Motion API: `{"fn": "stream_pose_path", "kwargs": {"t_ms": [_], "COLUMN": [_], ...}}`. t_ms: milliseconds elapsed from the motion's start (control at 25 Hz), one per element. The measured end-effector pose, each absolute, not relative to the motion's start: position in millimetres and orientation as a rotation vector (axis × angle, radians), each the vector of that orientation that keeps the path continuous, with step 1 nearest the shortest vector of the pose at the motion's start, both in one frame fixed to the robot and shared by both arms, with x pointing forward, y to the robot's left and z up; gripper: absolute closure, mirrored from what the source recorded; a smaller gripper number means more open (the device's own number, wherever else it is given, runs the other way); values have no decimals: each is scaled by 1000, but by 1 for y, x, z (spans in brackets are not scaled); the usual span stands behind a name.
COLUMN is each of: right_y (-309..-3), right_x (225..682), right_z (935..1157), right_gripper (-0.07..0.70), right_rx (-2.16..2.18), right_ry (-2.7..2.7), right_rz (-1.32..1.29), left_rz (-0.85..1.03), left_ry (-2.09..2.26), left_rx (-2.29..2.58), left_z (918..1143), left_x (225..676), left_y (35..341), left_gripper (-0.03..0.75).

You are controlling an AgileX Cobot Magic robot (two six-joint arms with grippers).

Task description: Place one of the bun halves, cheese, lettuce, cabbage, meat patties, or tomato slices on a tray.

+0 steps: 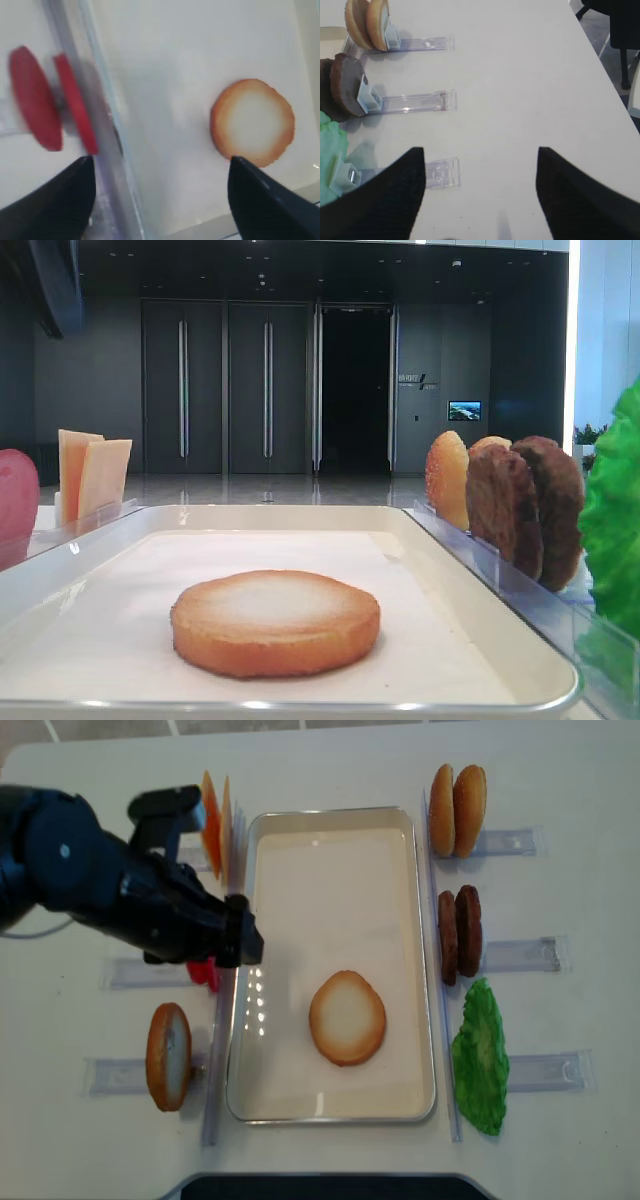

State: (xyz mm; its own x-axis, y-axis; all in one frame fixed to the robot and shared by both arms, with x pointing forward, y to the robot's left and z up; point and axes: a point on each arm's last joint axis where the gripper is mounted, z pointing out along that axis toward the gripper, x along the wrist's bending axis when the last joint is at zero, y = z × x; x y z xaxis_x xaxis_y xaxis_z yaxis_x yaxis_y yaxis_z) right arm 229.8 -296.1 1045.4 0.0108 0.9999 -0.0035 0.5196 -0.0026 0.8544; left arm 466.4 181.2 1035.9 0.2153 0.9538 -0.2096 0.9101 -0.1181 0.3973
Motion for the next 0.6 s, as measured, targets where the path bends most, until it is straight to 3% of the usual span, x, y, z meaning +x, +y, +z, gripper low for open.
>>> {"fn": "stream_pose_path", "kwargs": {"t_ms": [200, 440, 600], "right_y": [-296, -296, -296], "right_x": [230, 230, 230], "right_z": [1045, 1045, 1045], "right_gripper": [151, 151, 151], "right_rx": [1604, 1604, 1604], "right_ry": [1590, 1590, 1590], "right_rz": [890, 890, 890], "left_rz": [296, 439, 477], "left_ry": [1797, 2040, 2163], "left_rx": [2091, 2153, 2192], "left_z": [1064, 1069, 1069], "left_x": [466, 458, 453], "left_y": [215, 265, 283], "left_gripper": [88, 88, 88]}}
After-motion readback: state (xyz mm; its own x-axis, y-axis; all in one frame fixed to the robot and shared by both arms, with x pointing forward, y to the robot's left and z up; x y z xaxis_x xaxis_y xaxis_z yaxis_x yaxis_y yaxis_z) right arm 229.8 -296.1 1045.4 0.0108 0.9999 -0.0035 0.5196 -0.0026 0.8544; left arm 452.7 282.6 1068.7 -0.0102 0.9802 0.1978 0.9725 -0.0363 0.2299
